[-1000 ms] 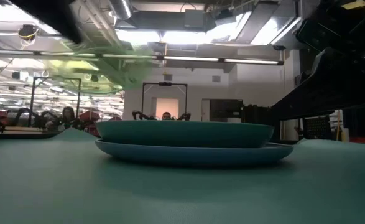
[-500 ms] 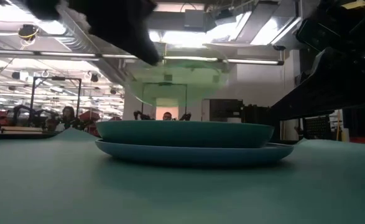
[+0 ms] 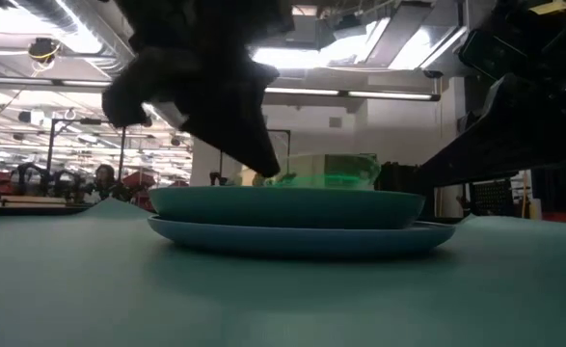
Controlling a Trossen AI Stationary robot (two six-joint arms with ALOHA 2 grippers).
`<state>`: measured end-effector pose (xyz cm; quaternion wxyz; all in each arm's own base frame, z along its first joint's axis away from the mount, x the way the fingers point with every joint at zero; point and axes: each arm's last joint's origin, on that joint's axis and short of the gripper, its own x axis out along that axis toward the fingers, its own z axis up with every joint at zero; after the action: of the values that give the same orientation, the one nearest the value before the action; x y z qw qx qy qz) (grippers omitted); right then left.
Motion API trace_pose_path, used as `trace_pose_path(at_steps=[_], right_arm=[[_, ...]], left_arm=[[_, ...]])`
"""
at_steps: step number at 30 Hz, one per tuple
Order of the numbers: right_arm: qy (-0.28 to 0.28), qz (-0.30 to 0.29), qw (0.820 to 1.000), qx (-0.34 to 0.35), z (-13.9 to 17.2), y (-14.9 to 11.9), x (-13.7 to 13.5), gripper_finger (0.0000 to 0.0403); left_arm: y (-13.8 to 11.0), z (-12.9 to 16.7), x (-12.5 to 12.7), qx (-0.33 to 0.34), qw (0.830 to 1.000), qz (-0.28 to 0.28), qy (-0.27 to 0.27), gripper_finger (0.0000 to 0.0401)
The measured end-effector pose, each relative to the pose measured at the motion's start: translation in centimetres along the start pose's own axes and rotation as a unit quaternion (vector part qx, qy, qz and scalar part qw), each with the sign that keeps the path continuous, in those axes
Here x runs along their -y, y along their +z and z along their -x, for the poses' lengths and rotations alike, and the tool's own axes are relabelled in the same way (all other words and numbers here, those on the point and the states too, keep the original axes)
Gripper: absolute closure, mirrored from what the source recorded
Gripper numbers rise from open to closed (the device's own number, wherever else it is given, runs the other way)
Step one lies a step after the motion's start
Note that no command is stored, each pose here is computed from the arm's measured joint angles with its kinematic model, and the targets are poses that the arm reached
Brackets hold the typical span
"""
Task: Stack plastic plates
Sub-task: Stack the green plate on top of the green plate
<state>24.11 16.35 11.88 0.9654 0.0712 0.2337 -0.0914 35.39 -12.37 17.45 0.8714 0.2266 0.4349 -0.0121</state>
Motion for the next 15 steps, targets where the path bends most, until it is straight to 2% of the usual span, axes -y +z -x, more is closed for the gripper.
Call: trace_pose_path(at_steps=[9, 15], right_arm=[[0.000, 0.001, 1.000, 0.000, 0.00, -0.01, 0.01, 0.0260], [0.000, 0.002, 1.000, -0.001, 0.00, -0.01, 0.01, 0.0260]], left_arm=[[-0.37, -0.64, 0.26, -0.014, 1.000, -0.021, -0.002, 0.0400], [-0.47, -0.65, 0.23, -0.019, 1.000, 0.001, -0.001, 0.0355]])
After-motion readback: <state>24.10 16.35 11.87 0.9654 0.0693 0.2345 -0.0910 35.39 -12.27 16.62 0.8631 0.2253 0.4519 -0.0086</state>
